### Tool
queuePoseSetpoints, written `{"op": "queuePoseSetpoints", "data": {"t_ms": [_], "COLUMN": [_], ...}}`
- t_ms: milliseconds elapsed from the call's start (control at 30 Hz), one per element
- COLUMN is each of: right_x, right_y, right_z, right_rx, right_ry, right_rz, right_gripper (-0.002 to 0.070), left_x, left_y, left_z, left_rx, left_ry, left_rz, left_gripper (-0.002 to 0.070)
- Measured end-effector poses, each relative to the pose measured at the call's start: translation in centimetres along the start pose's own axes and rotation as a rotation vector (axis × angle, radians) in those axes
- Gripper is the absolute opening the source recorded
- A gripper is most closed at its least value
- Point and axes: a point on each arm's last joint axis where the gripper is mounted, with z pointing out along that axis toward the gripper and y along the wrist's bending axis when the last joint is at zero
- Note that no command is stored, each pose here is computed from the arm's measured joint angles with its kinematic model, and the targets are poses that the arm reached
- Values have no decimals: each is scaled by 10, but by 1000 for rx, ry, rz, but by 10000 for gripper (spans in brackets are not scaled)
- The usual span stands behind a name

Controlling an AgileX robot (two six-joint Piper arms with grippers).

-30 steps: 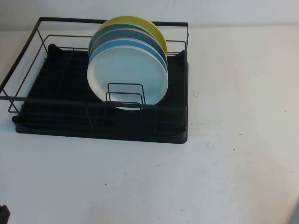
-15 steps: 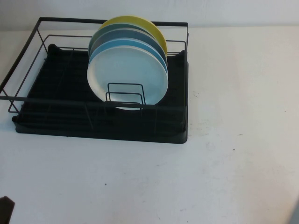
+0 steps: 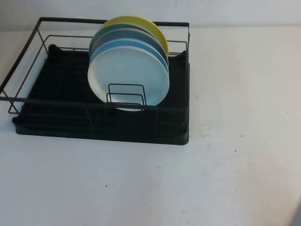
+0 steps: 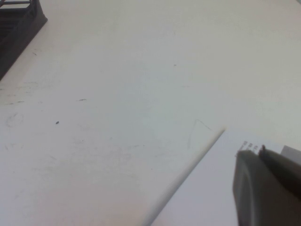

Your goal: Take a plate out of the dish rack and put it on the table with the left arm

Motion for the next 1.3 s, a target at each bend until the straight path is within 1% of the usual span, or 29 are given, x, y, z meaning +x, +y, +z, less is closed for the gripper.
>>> {"op": "queuePoseSetpoints", "data": {"t_ms": [100, 167, 200, 267, 367, 400, 467, 567, 600, 700, 767, 833, 933, 1067, 1133, 1200, 1300], "right_x": [0, 0, 0, 0, 0, 0, 0, 0, 0, 0, 0, 0, 0, 0, 0, 0, 0], "right_y": [0, 0, 0, 0, 0, 0, 0, 0, 0, 0, 0, 0, 0, 0, 0, 0, 0], "right_z": [0, 0, 0, 0, 0, 0, 0, 0, 0, 0, 0, 0, 0, 0, 0, 0, 0], "right_rx": [0, 0, 0, 0, 0, 0, 0, 0, 0, 0, 0, 0, 0, 0, 0, 0, 0], "right_ry": [0, 0, 0, 0, 0, 0, 0, 0, 0, 0, 0, 0, 0, 0, 0, 0, 0], "right_rz": [0, 0, 0, 0, 0, 0, 0, 0, 0, 0, 0, 0, 0, 0, 0, 0, 0], "right_gripper": [-20, -20, -20, -20, -20, -20, -20, -20, -20, -20, -20, -20, -20, -20, -20, -20, -20], "left_x": [3, 3, -1, -15, -56, -72, -103, -149, -158, -187, -197, -197, -185, -150, -128, -105, -71], "left_y": [0, -7, -14, -30, -62, -72, -93, -127, -135, -161, -173, -179, -181, -180, -179, -178, -175], "left_z": [0, -1, -1, 2, 11, 17, 31, 63, 77, 114, 144, 172, 210, 251, 265, 277, 294], "left_rx": [-7, -7, -10, -41, -113, -139, -152, -126, -113, -56, -6, 61, 166, 307, 359, 394, 406], "left_ry": [41, 136, 200, 335, 537, 593, 674, 759, 790, 827, 833, 850, 897, 997, 1055, 1116, 1205], "left_rz": [-33, -19, 14, 115, 353, 455, 610, 800, 843, 935, 974, 1008, 1082, 1200, 1251, 1301, 1393], "left_gripper": [-7, -7, -7, -7, -7, -7, -7, -7, -7, -7, -7, -7, -7, -7, -7, -7, -7]}}
